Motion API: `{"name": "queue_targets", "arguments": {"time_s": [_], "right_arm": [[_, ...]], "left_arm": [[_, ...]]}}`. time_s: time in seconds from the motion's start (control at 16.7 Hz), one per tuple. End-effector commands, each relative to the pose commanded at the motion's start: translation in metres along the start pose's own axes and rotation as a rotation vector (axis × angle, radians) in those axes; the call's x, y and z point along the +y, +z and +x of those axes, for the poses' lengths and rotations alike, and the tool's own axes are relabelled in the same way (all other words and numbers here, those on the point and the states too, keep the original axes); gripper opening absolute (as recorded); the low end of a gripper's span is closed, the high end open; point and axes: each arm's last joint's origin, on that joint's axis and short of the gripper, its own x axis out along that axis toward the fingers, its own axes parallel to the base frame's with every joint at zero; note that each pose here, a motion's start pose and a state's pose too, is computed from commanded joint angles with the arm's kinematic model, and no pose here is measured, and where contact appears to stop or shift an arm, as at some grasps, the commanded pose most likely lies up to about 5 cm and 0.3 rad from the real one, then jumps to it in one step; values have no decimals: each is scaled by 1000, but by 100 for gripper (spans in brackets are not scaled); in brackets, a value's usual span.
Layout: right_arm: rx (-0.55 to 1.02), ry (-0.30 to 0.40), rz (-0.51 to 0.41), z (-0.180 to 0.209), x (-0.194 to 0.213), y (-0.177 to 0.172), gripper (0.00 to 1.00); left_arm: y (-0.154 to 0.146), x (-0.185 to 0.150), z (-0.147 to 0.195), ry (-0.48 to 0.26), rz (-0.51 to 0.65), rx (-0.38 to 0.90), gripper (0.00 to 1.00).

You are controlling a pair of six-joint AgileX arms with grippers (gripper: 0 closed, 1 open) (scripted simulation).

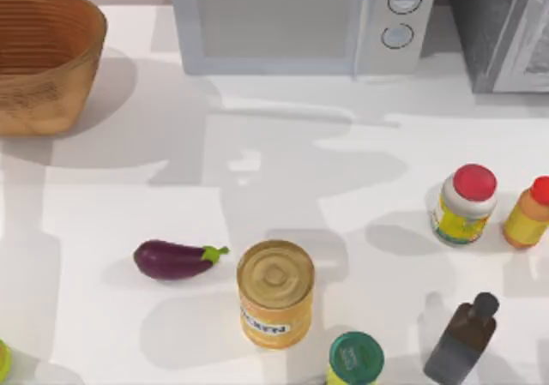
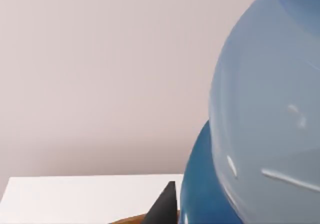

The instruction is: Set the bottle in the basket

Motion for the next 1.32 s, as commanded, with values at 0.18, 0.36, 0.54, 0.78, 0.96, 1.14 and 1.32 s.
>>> {"name": "queue_targets", "arguments": {"time_s": [0.18, 0.36, 0.54, 0.78, 0.96, 1.14, 1.32], "right_arm": [[0, 0, 0, 0, 0, 0, 100], [0, 0, 0, 0, 0, 0, 100], [0, 0, 0, 0, 0, 0, 100], [0, 0, 0, 0, 0, 0, 100], [0, 0, 0, 0, 0, 0, 100], [0, 0, 0, 0, 0, 0, 100], [0, 0, 0, 0, 0, 0, 100]], "left_arm": [[-6, 1, 14, 1, -3, 3, 0], [-13, 1, 27, 1, -4, 5, 0], [-19, 1, 39, 1, -4, 5, 0], [-27, 0, 53, 2, -4, 2, 0], [-27, 0, 53, 2, -4, 2, 0], [-27, 0, 53, 2, -4, 2, 23], [-27, 0, 53, 2, -4, 2, 45]]}}
